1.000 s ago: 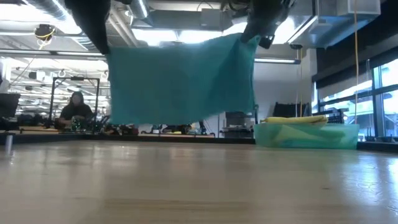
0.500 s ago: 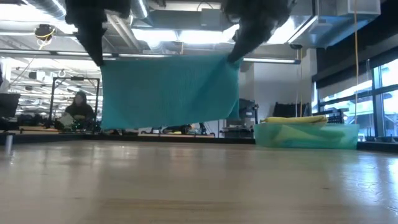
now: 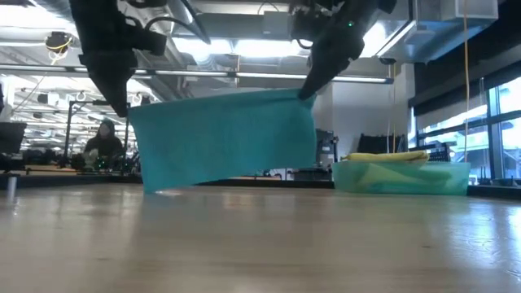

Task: Fold microfiber towels
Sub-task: Fold the blue microfiber cloth

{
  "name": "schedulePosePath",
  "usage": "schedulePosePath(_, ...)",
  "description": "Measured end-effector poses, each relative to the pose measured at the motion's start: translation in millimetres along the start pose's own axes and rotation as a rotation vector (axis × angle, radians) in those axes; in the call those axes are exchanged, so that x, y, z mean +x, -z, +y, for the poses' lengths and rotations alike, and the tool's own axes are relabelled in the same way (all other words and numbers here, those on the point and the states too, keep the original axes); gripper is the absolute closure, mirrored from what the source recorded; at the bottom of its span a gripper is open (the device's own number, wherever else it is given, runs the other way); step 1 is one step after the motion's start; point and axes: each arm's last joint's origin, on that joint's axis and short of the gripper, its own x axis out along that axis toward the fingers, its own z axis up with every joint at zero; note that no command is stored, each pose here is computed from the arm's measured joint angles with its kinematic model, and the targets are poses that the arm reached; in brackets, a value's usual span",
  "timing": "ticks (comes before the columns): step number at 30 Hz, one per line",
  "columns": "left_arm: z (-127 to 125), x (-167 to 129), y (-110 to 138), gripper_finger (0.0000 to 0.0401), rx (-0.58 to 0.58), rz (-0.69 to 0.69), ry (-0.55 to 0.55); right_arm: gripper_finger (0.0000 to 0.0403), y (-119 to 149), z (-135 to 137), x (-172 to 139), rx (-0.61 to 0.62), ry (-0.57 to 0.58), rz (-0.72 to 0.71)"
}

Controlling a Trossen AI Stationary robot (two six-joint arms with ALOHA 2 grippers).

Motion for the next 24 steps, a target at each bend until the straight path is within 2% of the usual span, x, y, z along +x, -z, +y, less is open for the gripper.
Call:
schedulePosePath(6, -10.9, -6.4, 5.0, 0.0401, -0.034, 0.017, 0.095, 0.0396, 4.4, 32.2, -2.8, -0.048, -0.153, 0.07)
schedulePosePath(11, -28.2, -19.1, 20.1, 0.0401, -0.021, 0.048, 0.212, 0.0396, 4.1, 60.3, -7.7, -0.09, -0.421, 0.059)
schedulePosePath(14, -36.6, -26.9, 31.1, 0.0401, -0.021, 0.039, 0.24, 0.0396, 3.0, 73.6, -10.3, -0.119, -0.491, 0.047)
schedulePosePath(19, -40.0, -32.1, 39.7, 0.0401, -0.006, 0.003, 0.221, 0.0396, 3.2, 81.3, -2.8, -0.213, -0.444, 0.053)
schedulePosePath(21, -35.3, -29.9, 38.2, 0.0401, -0.006, -0.01, 0.168, 0.0396, 4.5, 79.7, 5.4, -0.257, -0.361, 0.082)
schedulePosePath(24, -25.4, -24.3, 32.0, 0.0401, -0.007, -0.019, 0.081, 0.0396, 5.9, 70.2, 17.9, -0.269, -0.175, 0.134)
